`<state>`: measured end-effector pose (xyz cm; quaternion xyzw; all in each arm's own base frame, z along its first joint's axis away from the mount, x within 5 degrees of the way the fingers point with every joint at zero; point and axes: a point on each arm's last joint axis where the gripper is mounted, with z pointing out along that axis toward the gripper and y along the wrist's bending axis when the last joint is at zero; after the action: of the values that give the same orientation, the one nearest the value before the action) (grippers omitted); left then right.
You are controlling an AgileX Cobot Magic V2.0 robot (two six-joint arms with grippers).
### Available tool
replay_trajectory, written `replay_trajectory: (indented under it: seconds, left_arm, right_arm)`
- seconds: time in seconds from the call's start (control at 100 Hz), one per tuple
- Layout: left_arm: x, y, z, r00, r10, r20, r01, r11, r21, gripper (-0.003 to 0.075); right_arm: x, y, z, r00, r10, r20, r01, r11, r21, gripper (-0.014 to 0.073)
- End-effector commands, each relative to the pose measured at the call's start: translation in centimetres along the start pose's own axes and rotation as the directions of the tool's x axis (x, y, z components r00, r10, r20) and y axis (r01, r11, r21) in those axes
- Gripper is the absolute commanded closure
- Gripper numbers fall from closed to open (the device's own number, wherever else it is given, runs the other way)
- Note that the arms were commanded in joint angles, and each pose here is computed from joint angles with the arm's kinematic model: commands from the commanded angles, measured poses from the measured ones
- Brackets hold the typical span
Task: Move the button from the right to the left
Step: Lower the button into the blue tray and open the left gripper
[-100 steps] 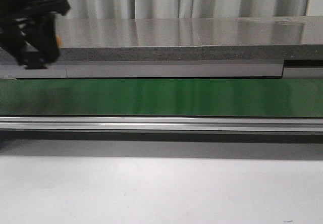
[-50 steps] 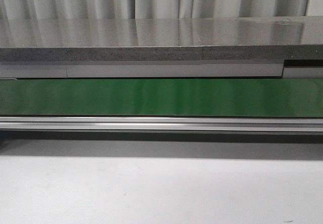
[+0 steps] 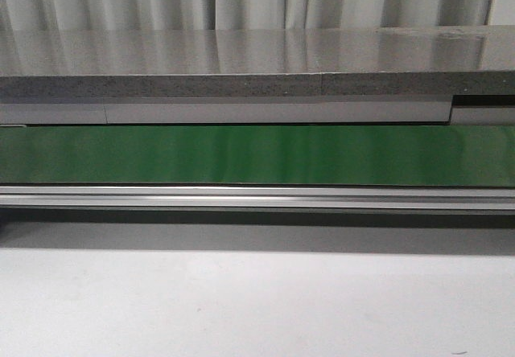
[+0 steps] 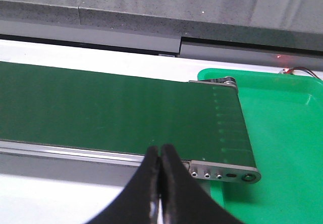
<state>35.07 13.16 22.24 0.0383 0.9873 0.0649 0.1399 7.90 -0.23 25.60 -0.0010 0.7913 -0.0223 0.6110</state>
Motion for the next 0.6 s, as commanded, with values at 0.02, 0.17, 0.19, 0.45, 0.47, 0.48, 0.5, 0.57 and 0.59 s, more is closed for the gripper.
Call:
replay_trajectory:
  seconds: [0.02,0.17,0.19,0.45,0.47,0.48,0.5,0.57,0.59]
  left_arm:
    - [-1.2,0.4,-0.5,0.996,0.013,0.083,-0.01,0.999,-0.033,0.0465]
    - [-1.4,0.5,1.6,0.997,0.014,0.077,-0.012,1.0,-0.028,0.0479]
    - [-1.4,0.5,1.6,0.997,0.014,0.078,-0.012,1.0,-0.029,0.0479]
    - [-1.5,0.6,2.0,0.997,0.023,0.08,-0.02,0.999,-0.037,0.0335]
    - [-1.5,0.6,2.0,0.997,0.024,0.08,-0.021,0.999,-0.038,0.0297]
    - [-1.6,0.6,2.0,0.996,0.024,0.081,-0.021,0.999,-0.039,0.0284]
    - [-1.6,0.6,2.0,0.996,0.024,0.081,-0.021,0.999,-0.039,0.0247]
    - [-1.6,0.6,2.0,0.996,0.024,0.085,-0.021,0.999,-0.041,0.0152]
    - [-1.6,0.6,2.0,0.996,0.024,0.085,-0.021,0.999,-0.041,0.0138]
  right_arm:
    - [-1.6,-0.2,-0.2,0.995,-0.017,0.1,0.015,1.0,0.019,0.0661]
    - [-1.6,-0.2,-0.2,0.995,-0.017,0.1,0.015,1.0,0.019,0.0661]
    - [-1.6,-0.2,-0.2,0.995,-0.017,0.1,0.015,1.0,0.019,0.0661]
    - [-1.6,-0.2,-0.2,0.995,-0.017,0.1,0.015,1.0,0.019,0.0661]
    - [-1.6,-0.2,-0.2,0.995,-0.017,0.1,0.015,1.0,0.019,0.0661]
    - [-1.6,-0.2,-0.2,0.995,-0.017,0.1,0.015,1.0,0.019,0.0661]
    - [-1.6,-0.2,-0.2,0.995,-0.017,0.1,0.015,1.0,0.019,0.0661]
    - [-1.6,-0.2,-0.2,0.995,-0.017,0.1,0.015,1.0,0.019,0.0661]
    - [-1.6,-0.2,-0.2,0.995,-0.017,0.1,0.015,1.0,0.019,0.0661]
